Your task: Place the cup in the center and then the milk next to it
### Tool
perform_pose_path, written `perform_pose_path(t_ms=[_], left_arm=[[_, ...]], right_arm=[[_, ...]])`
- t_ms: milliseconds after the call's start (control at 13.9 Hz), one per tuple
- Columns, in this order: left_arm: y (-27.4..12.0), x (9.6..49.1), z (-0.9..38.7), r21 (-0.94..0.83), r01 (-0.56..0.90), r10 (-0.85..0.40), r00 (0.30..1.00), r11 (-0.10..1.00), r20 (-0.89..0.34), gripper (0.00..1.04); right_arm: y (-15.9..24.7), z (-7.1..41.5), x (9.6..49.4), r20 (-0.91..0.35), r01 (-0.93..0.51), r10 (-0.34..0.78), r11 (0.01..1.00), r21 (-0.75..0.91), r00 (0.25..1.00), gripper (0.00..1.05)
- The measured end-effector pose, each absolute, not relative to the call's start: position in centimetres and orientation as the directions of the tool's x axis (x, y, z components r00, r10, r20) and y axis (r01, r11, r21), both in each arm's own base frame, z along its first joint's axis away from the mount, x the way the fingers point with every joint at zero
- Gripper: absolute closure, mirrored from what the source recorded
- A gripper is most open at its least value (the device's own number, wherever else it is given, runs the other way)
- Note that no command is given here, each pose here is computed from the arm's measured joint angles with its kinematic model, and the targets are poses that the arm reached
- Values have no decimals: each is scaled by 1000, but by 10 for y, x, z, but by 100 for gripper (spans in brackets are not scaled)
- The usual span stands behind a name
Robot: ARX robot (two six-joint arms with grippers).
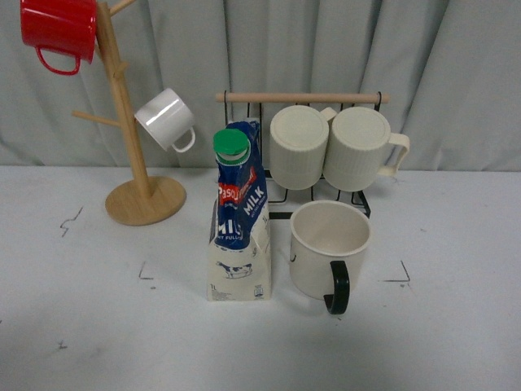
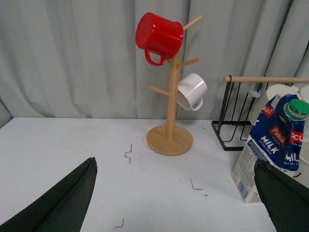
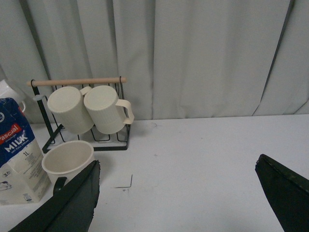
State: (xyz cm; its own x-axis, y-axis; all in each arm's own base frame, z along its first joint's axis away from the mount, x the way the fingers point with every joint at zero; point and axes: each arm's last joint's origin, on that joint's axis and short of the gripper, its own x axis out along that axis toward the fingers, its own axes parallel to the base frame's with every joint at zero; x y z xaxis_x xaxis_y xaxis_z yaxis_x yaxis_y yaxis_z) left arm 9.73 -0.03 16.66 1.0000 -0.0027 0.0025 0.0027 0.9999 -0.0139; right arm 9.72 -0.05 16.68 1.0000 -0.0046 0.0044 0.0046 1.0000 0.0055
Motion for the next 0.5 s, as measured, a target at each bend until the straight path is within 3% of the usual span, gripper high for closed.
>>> perform_pose_path(t_ms=[502], left_arm=[[0,97,167,-14,3,-3,1000,1000,2,7]], right_arm=[[0,167,97,4,4,-4,1000,6,1000,6]])
